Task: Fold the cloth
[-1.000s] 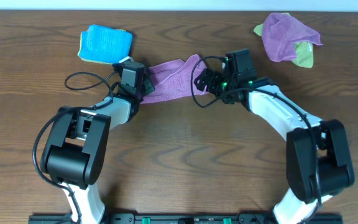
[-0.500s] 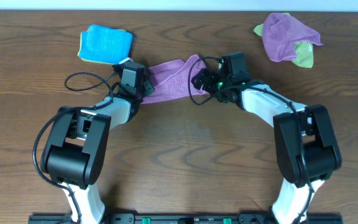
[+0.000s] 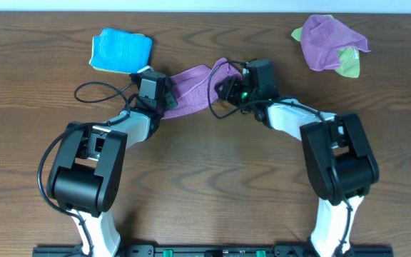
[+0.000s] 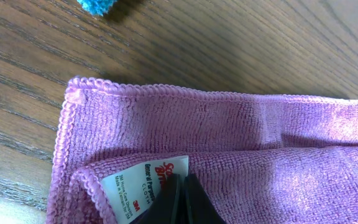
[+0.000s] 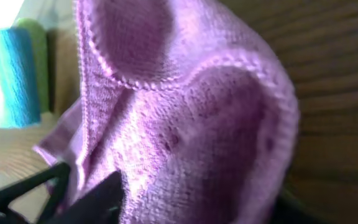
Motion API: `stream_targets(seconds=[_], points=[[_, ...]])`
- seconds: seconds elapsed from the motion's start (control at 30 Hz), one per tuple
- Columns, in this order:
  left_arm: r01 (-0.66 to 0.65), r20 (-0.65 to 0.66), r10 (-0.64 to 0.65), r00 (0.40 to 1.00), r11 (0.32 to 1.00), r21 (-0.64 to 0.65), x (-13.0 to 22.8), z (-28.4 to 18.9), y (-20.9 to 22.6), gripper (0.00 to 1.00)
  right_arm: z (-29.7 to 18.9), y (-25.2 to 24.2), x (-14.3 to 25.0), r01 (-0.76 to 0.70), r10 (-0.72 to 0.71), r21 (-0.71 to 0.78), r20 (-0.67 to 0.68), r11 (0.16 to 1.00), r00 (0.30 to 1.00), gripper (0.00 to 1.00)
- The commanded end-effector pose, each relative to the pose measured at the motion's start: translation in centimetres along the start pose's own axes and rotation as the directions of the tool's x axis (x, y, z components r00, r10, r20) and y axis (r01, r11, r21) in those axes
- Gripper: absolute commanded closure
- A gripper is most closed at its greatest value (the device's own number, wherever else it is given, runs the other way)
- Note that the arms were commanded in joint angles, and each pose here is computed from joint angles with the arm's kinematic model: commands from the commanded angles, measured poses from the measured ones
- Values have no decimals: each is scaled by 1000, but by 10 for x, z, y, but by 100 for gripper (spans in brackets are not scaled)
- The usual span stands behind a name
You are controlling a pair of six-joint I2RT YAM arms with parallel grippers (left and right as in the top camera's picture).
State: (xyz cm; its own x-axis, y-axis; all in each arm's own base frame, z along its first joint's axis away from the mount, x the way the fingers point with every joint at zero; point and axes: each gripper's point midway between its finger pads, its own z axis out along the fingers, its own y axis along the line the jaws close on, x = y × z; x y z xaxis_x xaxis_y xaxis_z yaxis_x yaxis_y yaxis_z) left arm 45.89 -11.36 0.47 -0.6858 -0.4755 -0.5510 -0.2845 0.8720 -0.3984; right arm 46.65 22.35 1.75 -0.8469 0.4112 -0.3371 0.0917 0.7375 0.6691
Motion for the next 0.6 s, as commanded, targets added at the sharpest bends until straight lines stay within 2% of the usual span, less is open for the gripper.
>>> stream_targets(seconds=[0.0, 0.07, 0.13, 0.4, 0.57], points=[[-18, 3, 18, 1000, 999, -27, 0, 3, 4, 94, 7, -8, 1, 43, -43, 23, 13, 999, 999, 68], [-18, 0, 18, 1000, 1000, -23, 1, 3, 3, 94, 3, -10, -7, 56, -57, 21, 26, 998, 998, 80], [-18, -11, 18, 1000, 1000, -7, 3, 3, 1, 94, -3, -10, -14, 83, -84, 11, 30, 996, 996, 98], [-25, -74, 30, 997, 997, 69, 17, 2, -17, 94, -54, -7, -28, 258, -261, 92, 14, 962, 965, 99], [-75, -91, 88, 992, 987, 140, 34, -3, -55, 94, -78, 9, -21, 369, -369, 103, -16, 924, 929, 99]])
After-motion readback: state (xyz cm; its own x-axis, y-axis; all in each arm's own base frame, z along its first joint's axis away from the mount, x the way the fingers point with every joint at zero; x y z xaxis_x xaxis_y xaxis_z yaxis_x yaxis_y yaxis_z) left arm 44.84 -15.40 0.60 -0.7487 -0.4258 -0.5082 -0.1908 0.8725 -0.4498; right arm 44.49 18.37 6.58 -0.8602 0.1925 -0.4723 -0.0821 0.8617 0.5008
